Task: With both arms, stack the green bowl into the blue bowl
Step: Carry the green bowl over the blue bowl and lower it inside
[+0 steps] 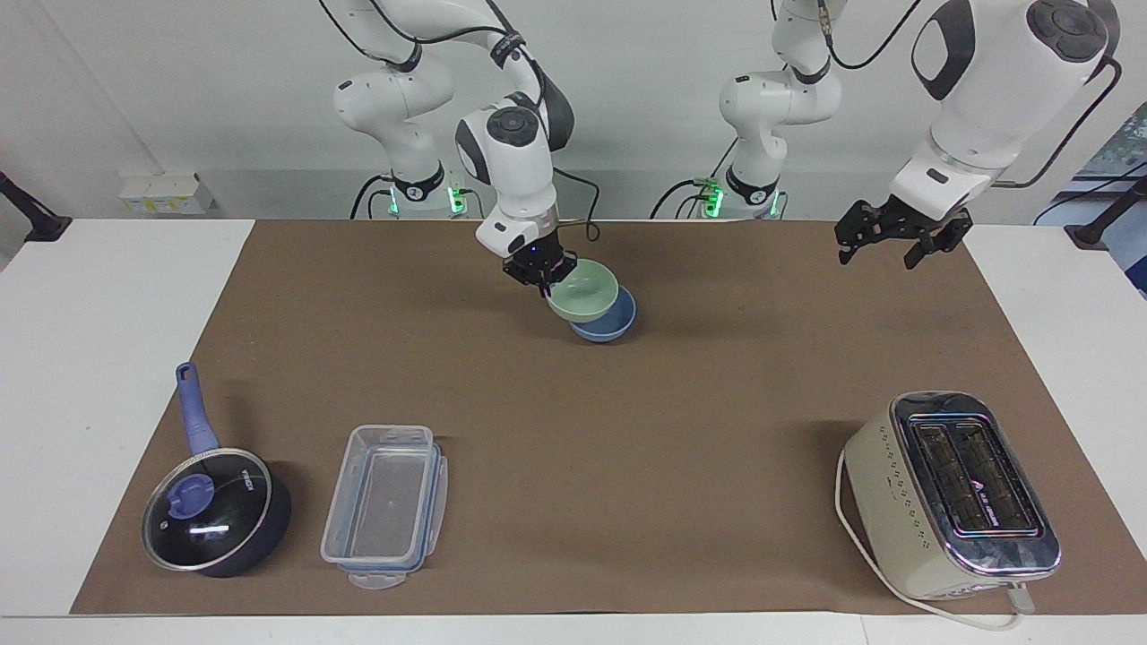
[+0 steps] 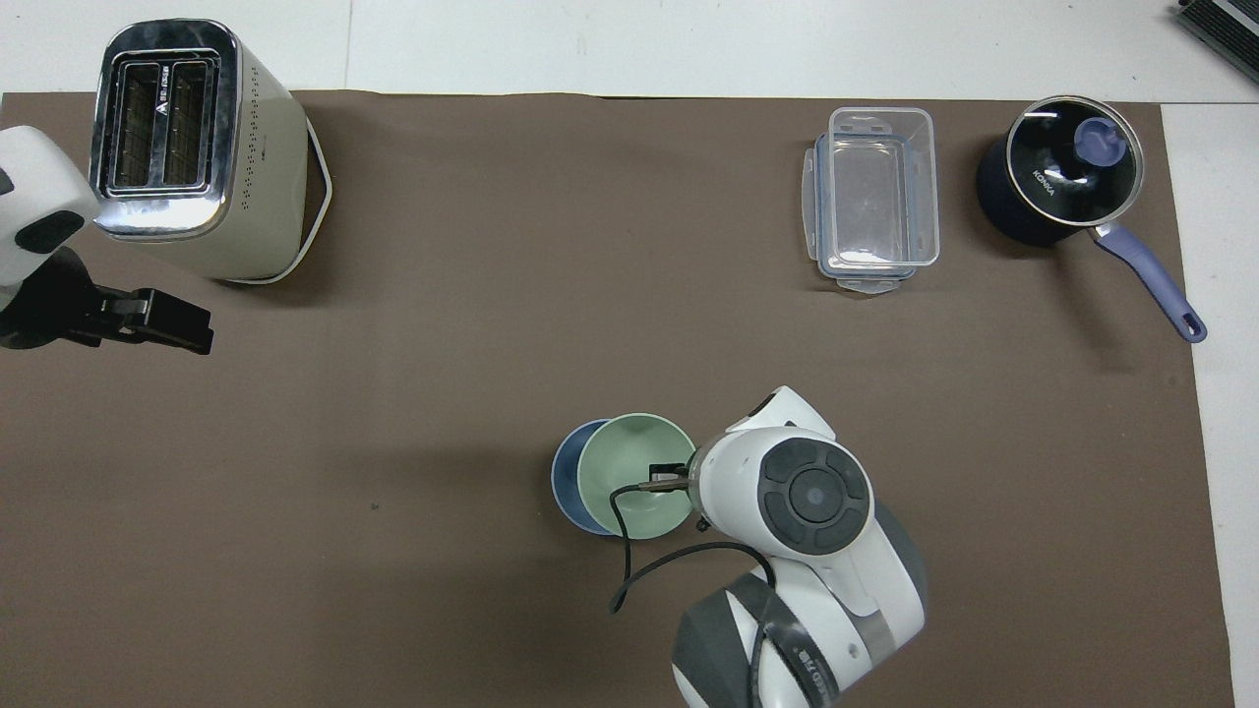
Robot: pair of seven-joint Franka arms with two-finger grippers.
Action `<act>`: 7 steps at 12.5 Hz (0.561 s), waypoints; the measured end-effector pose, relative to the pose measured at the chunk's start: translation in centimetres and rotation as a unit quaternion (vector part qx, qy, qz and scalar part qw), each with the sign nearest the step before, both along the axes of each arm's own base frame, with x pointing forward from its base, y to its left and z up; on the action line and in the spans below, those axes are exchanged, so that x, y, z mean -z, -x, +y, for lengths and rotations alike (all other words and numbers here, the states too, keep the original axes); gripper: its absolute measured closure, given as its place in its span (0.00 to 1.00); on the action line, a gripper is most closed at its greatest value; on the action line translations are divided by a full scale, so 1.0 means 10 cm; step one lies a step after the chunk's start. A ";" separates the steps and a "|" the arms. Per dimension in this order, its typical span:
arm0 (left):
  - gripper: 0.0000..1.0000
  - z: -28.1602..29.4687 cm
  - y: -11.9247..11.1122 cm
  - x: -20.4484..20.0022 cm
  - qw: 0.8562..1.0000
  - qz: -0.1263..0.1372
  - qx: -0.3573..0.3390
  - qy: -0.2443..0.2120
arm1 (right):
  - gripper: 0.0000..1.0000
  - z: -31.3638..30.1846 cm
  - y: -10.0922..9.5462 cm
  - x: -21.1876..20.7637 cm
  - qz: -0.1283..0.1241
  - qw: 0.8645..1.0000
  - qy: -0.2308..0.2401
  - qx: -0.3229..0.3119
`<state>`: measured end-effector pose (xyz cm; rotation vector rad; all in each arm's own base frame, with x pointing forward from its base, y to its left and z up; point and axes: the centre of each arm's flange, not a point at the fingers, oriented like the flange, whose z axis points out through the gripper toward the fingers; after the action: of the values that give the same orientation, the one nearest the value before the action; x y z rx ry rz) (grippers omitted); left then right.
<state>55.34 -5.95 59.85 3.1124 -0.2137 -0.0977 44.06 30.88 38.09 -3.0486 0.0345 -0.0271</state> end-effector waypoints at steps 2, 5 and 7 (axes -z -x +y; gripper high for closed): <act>0.00 0.00 0.00 0.00 1.000 0.000 0.000 0.000 | 0.95 0.12 -0.04 0.05 -0.003 1.000 -0.004 0.005; 0.00 0.00 0.00 0.00 1.000 0.000 0.000 0.000 | 0.95 0.15 -0.08 0.15 -0.004 1.000 -0.006 0.012; 0.00 0.00 0.00 0.00 1.000 0.000 0.000 0.000 | 0.95 0.21 -0.07 0.26 -0.002 1.000 -0.006 0.015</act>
<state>55.34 -5.95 59.85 3.1124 -0.2137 -0.0977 44.78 32.94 35.47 -3.0357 0.0792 -0.0339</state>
